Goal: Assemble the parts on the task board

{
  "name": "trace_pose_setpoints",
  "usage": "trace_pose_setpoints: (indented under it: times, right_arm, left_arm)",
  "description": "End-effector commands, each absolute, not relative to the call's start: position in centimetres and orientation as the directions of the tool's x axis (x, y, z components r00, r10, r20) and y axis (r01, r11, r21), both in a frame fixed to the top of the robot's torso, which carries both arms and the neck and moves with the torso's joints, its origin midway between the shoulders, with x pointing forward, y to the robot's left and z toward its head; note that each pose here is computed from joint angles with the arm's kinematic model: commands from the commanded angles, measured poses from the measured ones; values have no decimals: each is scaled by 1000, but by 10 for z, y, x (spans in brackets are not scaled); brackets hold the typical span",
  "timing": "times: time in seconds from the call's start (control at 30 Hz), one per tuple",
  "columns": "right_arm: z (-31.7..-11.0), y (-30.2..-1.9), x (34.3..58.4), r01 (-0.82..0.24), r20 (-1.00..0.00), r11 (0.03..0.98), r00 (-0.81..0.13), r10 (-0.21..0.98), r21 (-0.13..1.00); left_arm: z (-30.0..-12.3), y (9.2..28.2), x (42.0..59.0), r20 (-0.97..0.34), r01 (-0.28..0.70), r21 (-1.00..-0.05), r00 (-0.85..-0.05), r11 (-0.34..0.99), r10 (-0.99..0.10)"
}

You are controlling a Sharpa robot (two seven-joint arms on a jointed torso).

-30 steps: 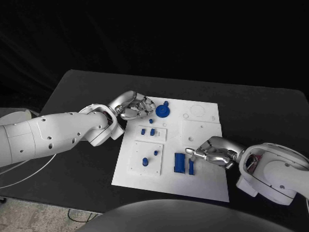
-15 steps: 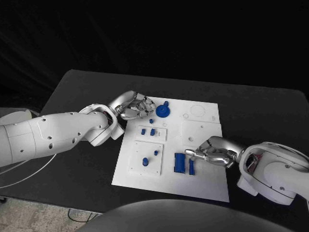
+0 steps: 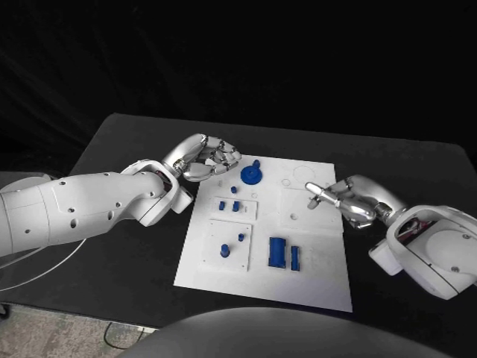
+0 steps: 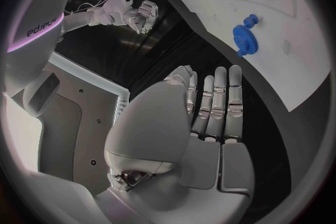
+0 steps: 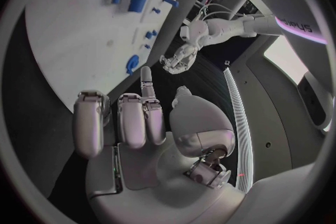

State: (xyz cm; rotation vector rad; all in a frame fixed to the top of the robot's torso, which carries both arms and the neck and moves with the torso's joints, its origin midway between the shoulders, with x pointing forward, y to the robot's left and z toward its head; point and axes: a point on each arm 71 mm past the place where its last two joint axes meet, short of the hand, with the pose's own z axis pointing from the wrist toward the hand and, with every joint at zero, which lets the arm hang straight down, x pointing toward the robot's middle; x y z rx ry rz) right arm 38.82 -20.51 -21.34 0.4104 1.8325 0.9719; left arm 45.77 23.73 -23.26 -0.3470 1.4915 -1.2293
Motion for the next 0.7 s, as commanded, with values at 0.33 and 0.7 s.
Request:
trace_pose_setpoints:
  times: [0.33,0.7]
  right_arm:
    - [-197,-227,418,-238,-442,389,-233,866,890]
    - [-223,-231,420,-231,-342,274,-345,874,933]
  left_arm:
    - [-219,239,456,-370,410,-882,-298,232,-880]
    - [-234,225,458,-206,294,-952,-422,81,-883]
